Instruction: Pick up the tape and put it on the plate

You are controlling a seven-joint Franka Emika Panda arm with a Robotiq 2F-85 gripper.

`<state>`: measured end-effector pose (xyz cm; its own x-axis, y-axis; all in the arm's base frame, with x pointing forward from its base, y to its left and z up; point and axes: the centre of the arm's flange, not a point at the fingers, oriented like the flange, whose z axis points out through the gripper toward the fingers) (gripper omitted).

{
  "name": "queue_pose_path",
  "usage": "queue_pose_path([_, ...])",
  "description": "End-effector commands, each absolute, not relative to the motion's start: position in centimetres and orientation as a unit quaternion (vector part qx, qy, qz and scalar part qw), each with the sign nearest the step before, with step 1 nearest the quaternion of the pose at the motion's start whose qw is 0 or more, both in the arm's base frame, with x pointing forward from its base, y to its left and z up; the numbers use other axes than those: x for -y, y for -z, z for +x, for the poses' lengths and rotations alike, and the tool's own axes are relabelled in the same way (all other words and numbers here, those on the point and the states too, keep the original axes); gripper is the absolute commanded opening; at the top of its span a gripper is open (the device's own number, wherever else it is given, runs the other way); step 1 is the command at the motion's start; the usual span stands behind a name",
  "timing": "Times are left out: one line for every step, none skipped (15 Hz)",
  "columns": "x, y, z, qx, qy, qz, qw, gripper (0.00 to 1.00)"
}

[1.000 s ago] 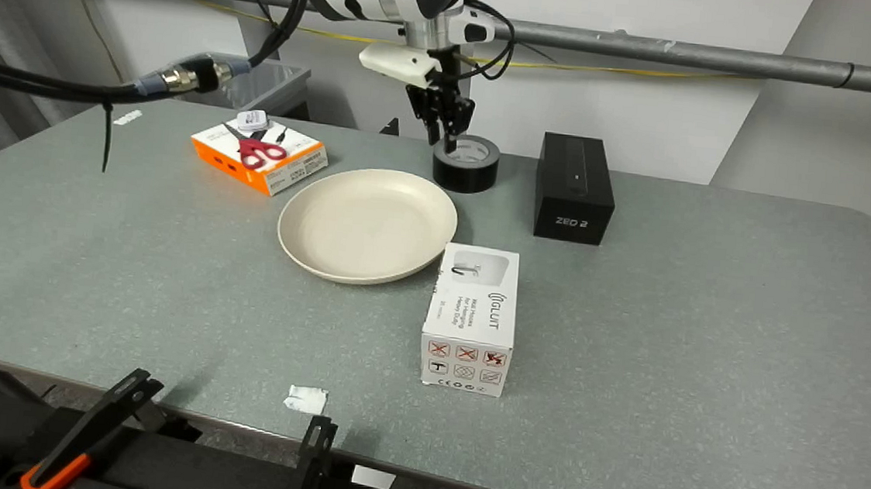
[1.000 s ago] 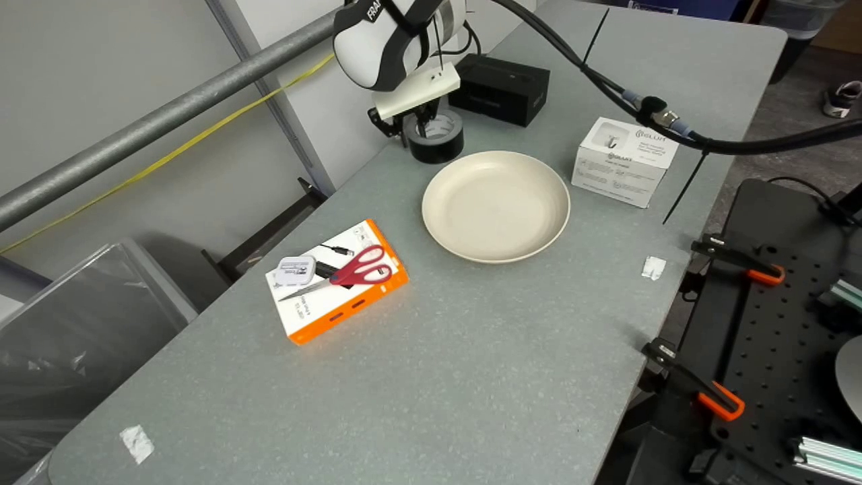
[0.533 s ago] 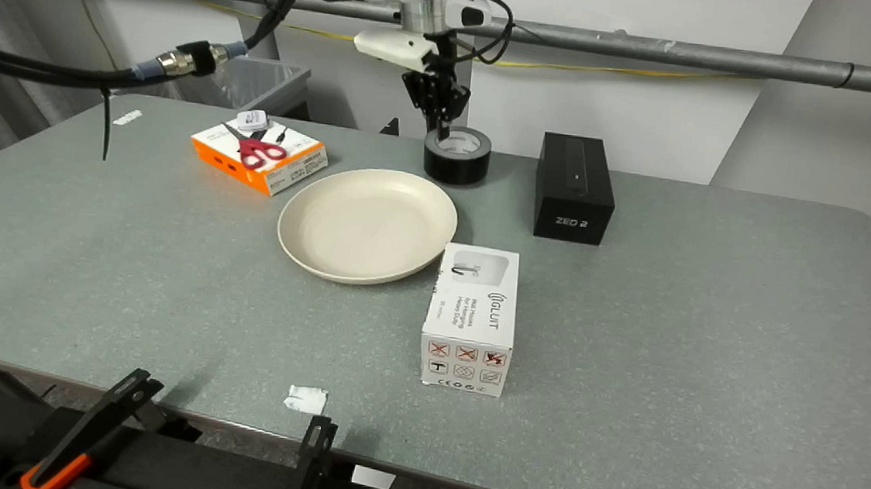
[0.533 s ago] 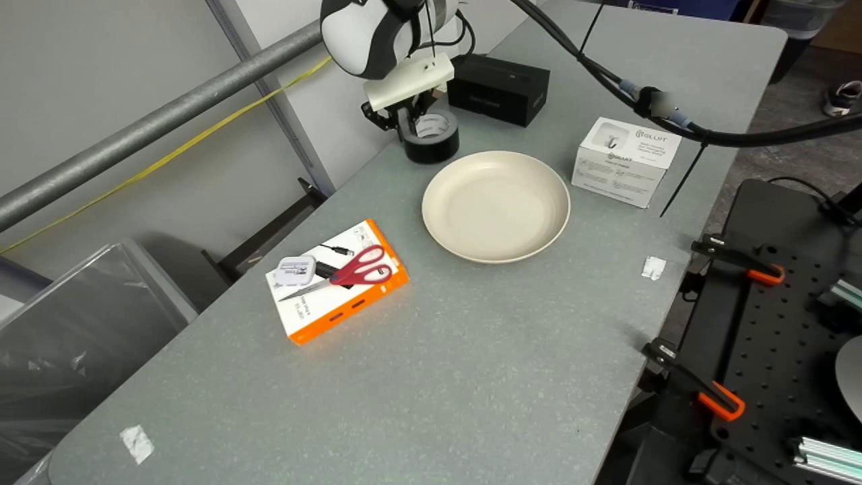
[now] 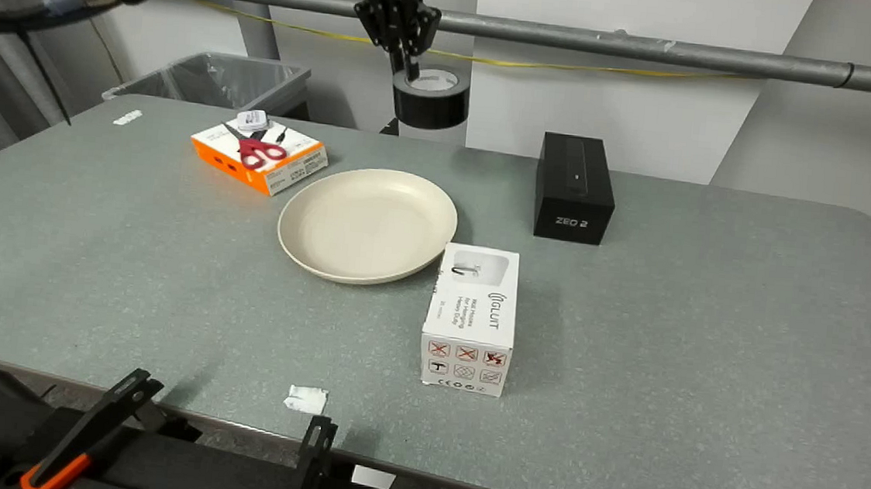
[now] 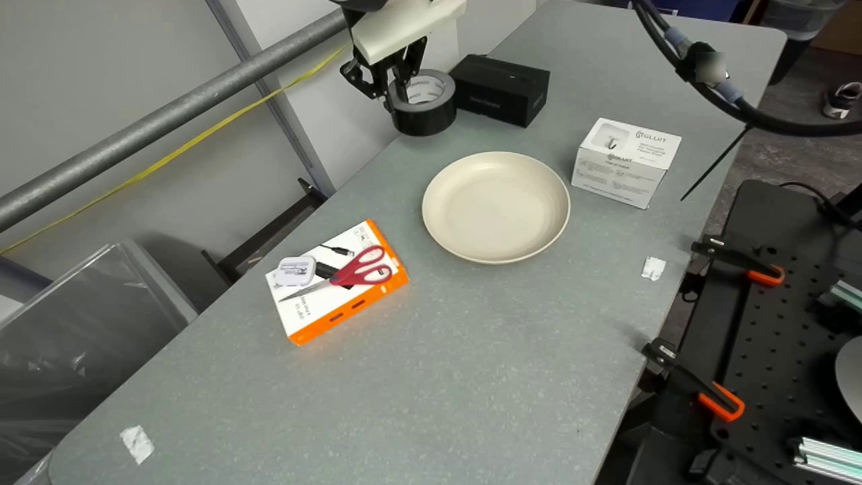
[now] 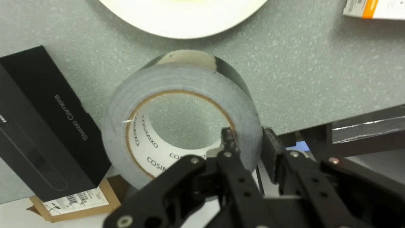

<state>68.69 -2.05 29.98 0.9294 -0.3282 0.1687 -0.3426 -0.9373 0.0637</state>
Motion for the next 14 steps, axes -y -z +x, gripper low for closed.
queue_pose_path([-0.8, -32.1, 60.5, 0.121, -0.082, 0.987, 0.069, 0.06])
queue_pose_path([-1.3, -31.7, 59.0, 0.11, -0.077, 0.988, 0.074, 0.06])
queue_pose_path([-1.9, -31.4, 57.9, 0.103, -0.076, 0.989, 0.078, 0.06])
queue_pose_path([-2.3, -30.7, 56.8, 0.096, -0.069, 0.99, 0.08, 0.06])
queue_pose_path([-2.5, -29.6, 55.9, 0.097, -0.067, 0.99, 0.077, 0.06])
queue_pose_path([-2.7, -28.4, 55.0, 0.1, -0.064, 0.99, 0.073, 0.06])
queue_pose_path([-2.6, -27.1, 54.3, 0.106, -0.062, 0.99, 0.065, 0.06])
queue_pose_path([-2.5, -26.0, 53.6, 0.11, -0.065, 0.99, 0.057, 0.06])
queue_pose_path([-2.4, -25.0, 53.1, 0.114, -0.067, 0.99, 0.052, 0.06])
queue_pose_path([-2.2, -24.0, 52.9, 0.121, -0.075, 0.989, 0.044, 0.06])
queue_pose_path([-1.9, -23.2, 52.7, 0.129, -0.082, 0.988, 0.032, 0.06])
queue_pose_path([-1.7, -22.5, 52.5, 0.132, -0.086, 0.987, 0.025, 0.06])
queue_pose_path([-1.5, -21.9, 52.5, 0.14, -0.095, 0.985, 0.022, 0.06])
queue_pose_path([-1.4, -20.9, 52.6, 0.145, -0.099, 0.984, 0.016, 0.06])
